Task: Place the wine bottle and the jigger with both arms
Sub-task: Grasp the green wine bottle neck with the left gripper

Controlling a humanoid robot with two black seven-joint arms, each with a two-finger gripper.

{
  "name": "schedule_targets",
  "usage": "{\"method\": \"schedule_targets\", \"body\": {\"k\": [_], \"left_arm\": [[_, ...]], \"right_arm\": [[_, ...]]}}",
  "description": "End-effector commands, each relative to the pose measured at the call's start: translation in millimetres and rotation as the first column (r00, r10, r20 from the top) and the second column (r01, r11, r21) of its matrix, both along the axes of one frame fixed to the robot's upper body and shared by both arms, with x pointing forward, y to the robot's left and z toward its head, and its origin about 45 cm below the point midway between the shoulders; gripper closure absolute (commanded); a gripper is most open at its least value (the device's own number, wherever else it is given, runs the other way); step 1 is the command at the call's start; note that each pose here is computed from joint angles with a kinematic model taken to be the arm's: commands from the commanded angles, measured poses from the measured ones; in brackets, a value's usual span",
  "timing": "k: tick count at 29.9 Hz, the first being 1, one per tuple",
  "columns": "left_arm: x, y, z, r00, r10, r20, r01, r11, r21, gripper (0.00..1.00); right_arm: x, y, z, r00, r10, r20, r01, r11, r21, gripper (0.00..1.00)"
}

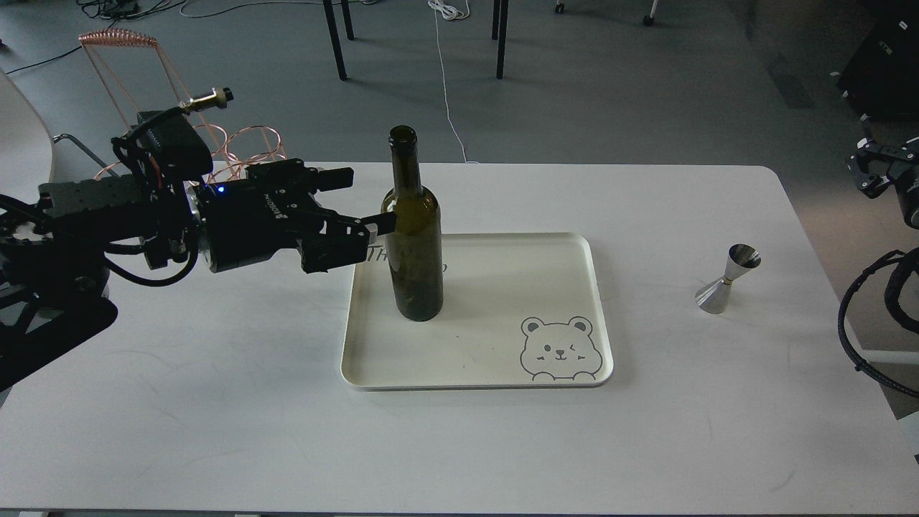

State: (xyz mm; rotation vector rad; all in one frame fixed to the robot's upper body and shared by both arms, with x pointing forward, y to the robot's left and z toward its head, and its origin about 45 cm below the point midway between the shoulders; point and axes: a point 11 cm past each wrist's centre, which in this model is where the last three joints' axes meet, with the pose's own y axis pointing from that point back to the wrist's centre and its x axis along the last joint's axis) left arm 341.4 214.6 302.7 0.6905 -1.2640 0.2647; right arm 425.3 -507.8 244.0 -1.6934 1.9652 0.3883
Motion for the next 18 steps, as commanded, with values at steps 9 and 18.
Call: {"method": "schedule_targets", "body": {"k": [9, 18], "left_arm": [[17.9, -6.5, -1.6, 0.999, 0.047, 0.026, -0.046, 0.998, -0.048, 0.06], [20.3, -21.8, 2.9, 0.998, 0.044, 0.047, -0.040, 0.995, -0.090, 0.06]], "right_arm": [[-1.6, -1.3, -1.8, 1.000, -0.002, -0.006, 0.002, 1.000, -0.005, 0.00], [-3.1, -2.4, -3.6, 1.000, -0.004, -0.011, 0.004, 1.000, -0.007, 0.00]]}}
